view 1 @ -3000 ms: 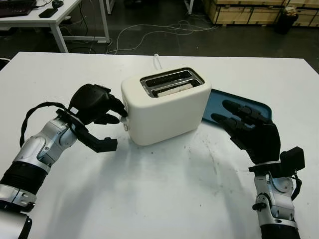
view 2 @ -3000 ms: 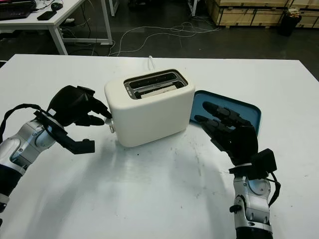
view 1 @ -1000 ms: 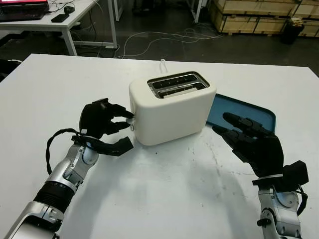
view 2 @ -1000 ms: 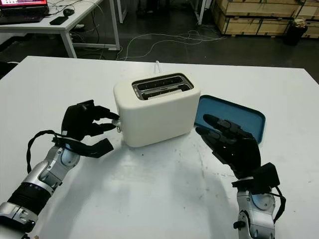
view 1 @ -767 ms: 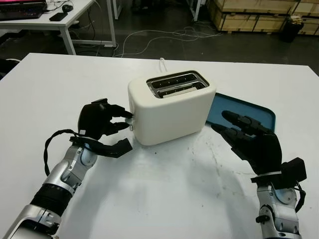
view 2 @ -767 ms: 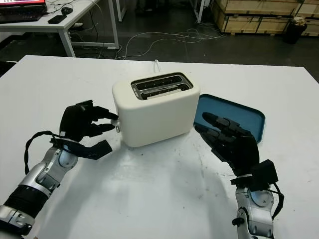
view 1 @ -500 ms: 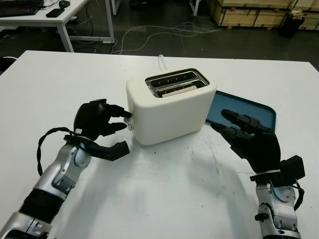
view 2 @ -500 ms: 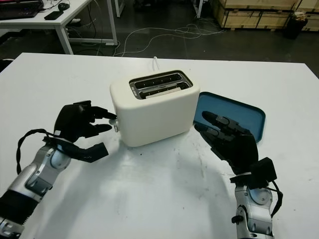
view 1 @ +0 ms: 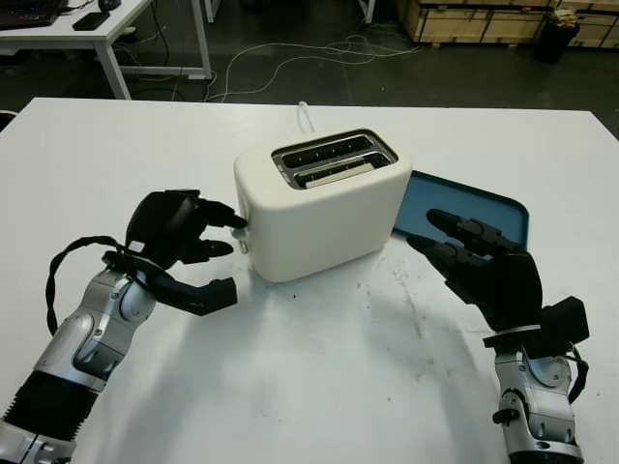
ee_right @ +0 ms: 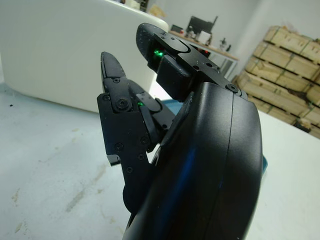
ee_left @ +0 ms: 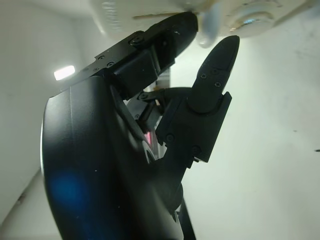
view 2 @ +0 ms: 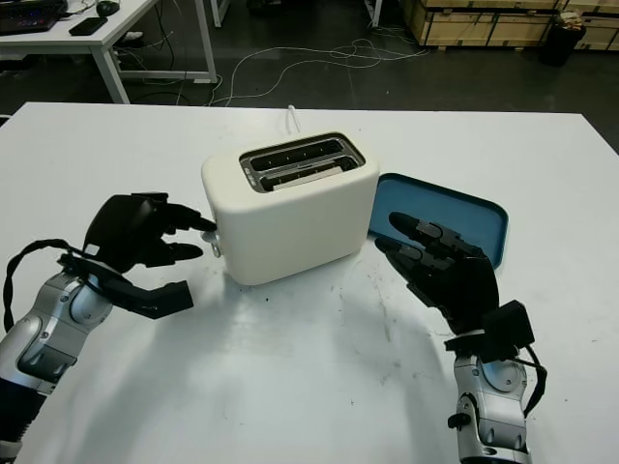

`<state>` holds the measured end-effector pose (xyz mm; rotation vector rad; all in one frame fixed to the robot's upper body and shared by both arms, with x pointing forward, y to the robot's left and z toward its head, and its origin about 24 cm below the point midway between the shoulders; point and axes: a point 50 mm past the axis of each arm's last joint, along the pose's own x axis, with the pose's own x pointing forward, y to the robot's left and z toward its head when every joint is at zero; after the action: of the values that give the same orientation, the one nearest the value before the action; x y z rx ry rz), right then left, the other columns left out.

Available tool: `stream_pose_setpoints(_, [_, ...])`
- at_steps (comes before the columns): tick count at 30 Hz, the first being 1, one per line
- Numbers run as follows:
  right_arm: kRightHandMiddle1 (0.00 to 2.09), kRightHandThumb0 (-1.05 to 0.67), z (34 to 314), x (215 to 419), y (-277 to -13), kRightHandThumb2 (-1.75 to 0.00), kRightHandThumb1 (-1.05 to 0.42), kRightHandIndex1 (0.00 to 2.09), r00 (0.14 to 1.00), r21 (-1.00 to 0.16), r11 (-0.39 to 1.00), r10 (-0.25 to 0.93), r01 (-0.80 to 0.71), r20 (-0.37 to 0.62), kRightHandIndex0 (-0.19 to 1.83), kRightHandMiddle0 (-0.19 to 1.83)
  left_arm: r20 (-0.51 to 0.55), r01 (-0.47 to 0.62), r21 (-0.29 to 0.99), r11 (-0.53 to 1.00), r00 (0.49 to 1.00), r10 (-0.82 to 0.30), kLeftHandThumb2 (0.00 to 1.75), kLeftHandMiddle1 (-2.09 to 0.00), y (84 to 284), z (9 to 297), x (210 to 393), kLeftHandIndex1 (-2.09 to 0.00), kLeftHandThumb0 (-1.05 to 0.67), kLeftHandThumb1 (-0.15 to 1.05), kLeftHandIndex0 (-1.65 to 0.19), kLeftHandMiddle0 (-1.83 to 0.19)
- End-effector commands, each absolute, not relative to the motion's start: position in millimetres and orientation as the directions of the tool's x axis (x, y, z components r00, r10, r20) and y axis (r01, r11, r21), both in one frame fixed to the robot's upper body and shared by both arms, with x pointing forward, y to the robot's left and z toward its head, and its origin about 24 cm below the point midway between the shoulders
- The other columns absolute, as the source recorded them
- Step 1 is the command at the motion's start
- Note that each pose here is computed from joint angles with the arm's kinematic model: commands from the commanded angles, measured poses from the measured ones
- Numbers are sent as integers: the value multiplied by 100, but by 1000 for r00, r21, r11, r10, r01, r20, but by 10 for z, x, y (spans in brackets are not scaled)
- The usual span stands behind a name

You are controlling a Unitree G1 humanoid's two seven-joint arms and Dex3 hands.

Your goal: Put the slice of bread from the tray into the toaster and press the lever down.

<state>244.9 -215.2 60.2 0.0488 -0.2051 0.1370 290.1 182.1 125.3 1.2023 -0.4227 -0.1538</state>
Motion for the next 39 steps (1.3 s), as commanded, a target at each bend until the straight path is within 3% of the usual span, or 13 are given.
stream_pose_setpoints(1, [0,-30,605,2476,-2142,-4,-92,0,970,29,989,140,-148,198,97,92,282,-146,916,373,896,-343,1,-114,1782,1386,2924,0,-41,73,-115,-76])
stream_pose_setpoints(14, [0,-30,582,2461,-2110,-4,-92,0,968,30,985,162,-171,193,98,93,401,-272,878,394,867,-294,0,-105,1895,1585,2942,-1,-41,72,-116,-87])
stream_pose_setpoints(19, [0,-30,633,2489,-2142,-3,-92,0,969,1,989,144,-147,200,96,89,450,-322,847,424,858,-248,1,-80,1990,1707,2934,0,-47,73,-115,-94])
stream_pose_setpoints(27, [0,-26,908,2743,-2358,-1,-91,0,956,-58,995,98,-86,276,92,85,497,-328,614,718,867,-28,2,-69,2001,1509,2731,0,-55,81,-100,-84])
stream_pose_setpoints(33, [0,-37,1066,2948,-2449,0,-88,1,950,-78,995,89,-69,300,96,85,484,-349,557,754,874,48,3,-64,1913,1376,2596,0,-62,89,-89,-74])
stream_pose_setpoints(39, [0,-51,1118,3080,-2432,0,-86,0,965,-128,988,113,-84,236,87,79,451,-346,555,756,889,76,1,-64,1856,1303,2626,0,-62,91,-85,-70])
